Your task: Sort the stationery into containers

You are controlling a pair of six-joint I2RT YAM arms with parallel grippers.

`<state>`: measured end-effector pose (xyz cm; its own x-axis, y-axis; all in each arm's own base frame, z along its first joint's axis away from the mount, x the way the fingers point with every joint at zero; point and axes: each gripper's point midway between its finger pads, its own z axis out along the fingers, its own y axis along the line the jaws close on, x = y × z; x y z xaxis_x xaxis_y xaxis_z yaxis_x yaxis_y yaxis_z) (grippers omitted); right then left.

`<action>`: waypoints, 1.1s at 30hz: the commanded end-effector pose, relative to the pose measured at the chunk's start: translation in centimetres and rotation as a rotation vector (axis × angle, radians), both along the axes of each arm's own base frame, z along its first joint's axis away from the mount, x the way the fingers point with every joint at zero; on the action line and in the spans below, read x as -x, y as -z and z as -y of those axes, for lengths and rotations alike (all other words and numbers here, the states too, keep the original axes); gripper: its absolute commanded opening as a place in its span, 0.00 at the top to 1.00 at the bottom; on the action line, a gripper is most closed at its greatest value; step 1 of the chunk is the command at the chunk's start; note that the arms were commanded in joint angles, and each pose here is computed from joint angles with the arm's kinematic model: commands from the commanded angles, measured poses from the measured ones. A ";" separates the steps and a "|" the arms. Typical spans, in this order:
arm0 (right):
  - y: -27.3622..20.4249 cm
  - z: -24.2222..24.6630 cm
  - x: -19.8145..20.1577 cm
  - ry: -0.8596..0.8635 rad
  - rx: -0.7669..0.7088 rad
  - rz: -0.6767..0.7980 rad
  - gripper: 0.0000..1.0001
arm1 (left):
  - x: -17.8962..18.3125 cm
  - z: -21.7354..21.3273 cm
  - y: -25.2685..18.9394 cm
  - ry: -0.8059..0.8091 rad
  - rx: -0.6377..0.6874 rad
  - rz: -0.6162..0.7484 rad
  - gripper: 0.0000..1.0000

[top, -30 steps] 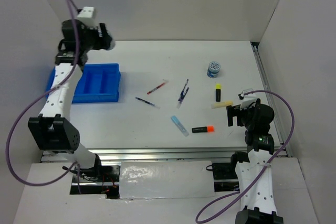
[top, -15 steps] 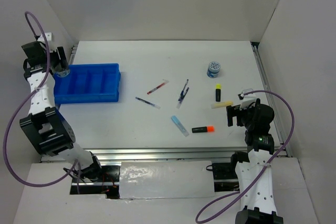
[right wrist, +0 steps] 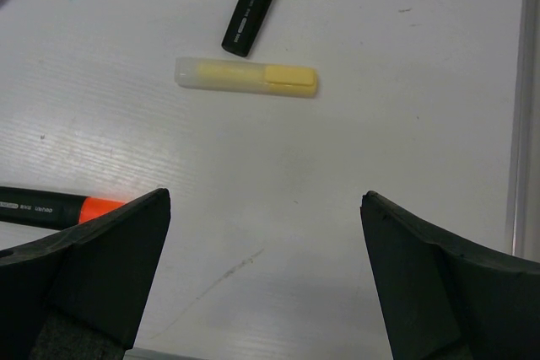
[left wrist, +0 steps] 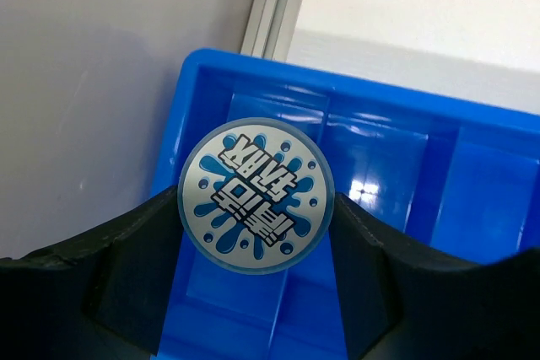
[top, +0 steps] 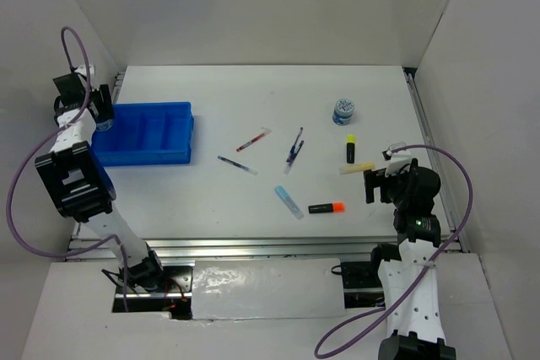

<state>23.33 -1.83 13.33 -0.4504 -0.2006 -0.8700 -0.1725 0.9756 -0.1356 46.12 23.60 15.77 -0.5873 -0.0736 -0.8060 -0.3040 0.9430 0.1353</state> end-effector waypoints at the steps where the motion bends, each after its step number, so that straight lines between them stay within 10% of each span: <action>1: -1.6 0.2 -0.4 0.001 0.009 0.030 0.00 | -3.2 -2.0 -5.5 -0.003 -0.115 0.158 0.94; 22: -1.2 0.4 -0.4 0.015 0.004 0.006 0.00 | -4.9 -1.9 -1.4 0.000 -0.116 0.105 0.92; 33: -1.2 0.4 -0.4 0.017 0.001 0.003 0.00 | -5.7 -1.5 0.4 -0.019 -0.100 0.074 0.75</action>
